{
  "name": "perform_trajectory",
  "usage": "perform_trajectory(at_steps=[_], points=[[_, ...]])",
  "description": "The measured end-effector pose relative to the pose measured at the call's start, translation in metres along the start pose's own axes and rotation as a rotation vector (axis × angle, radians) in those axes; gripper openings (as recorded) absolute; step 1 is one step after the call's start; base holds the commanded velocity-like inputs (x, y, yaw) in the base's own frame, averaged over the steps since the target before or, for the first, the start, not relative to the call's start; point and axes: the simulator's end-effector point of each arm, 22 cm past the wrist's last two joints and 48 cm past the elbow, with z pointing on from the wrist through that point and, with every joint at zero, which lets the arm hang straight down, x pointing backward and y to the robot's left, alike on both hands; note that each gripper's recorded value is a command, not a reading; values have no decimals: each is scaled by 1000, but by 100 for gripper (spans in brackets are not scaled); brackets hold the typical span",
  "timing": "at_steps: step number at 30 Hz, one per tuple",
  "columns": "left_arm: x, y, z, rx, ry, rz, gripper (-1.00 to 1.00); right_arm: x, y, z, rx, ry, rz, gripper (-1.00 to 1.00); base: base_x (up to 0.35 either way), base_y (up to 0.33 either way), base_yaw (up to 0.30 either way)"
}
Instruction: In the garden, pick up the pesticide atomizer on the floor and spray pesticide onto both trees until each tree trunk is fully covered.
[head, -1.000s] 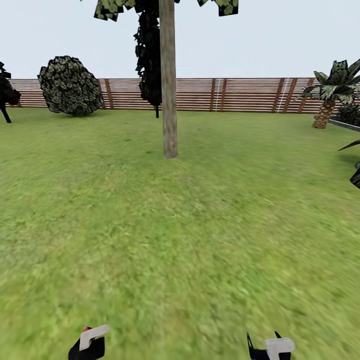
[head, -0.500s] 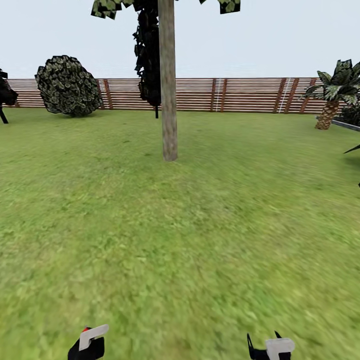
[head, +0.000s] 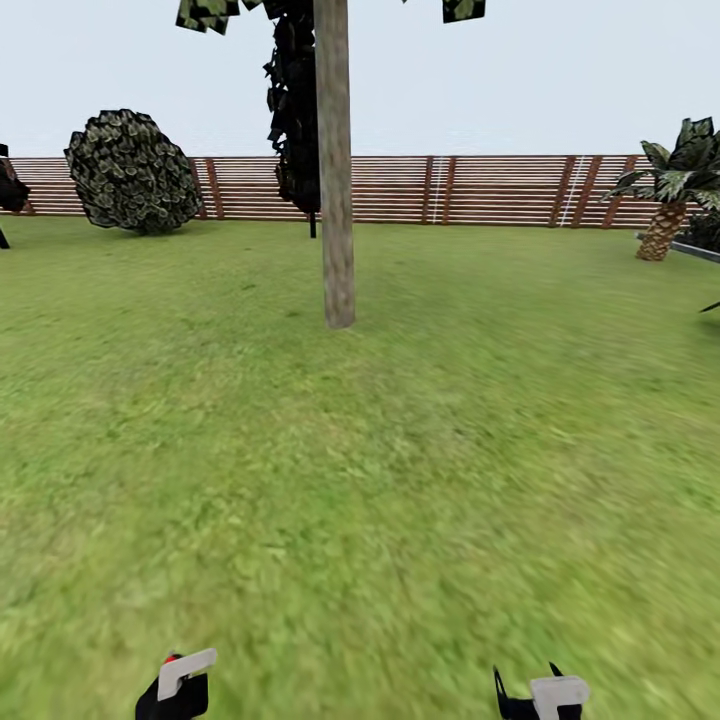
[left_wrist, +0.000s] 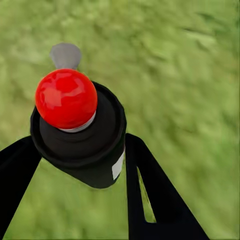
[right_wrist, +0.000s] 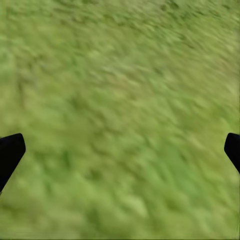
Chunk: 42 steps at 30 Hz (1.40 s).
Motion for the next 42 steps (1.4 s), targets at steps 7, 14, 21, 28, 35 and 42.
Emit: perform_trajectory(at_steps=[7,14,21,28,35,42], points=[[0,2,0,-2,-1,2,-100,0,0,0,0,0,0,100,338,0,106],[-1,2,0,-2,-1,2,-100,0,0,0,0,-1,0,100,338,0,33],[0,2,0,-1,-1,3,-100,0,0,0,0,-1,0,100,338,0,1],[-1,1,0,-1,-1,3,-100,0,0,0,0,-1,0,100,338,0,0],[-1,2,1,-2,-2,4,-100,0,0,0,0,-1,0,100,338,0,0],[-1,3,1,-3,-2,4,-100,0,0,0,0,-1,0,100,338,0,0]])
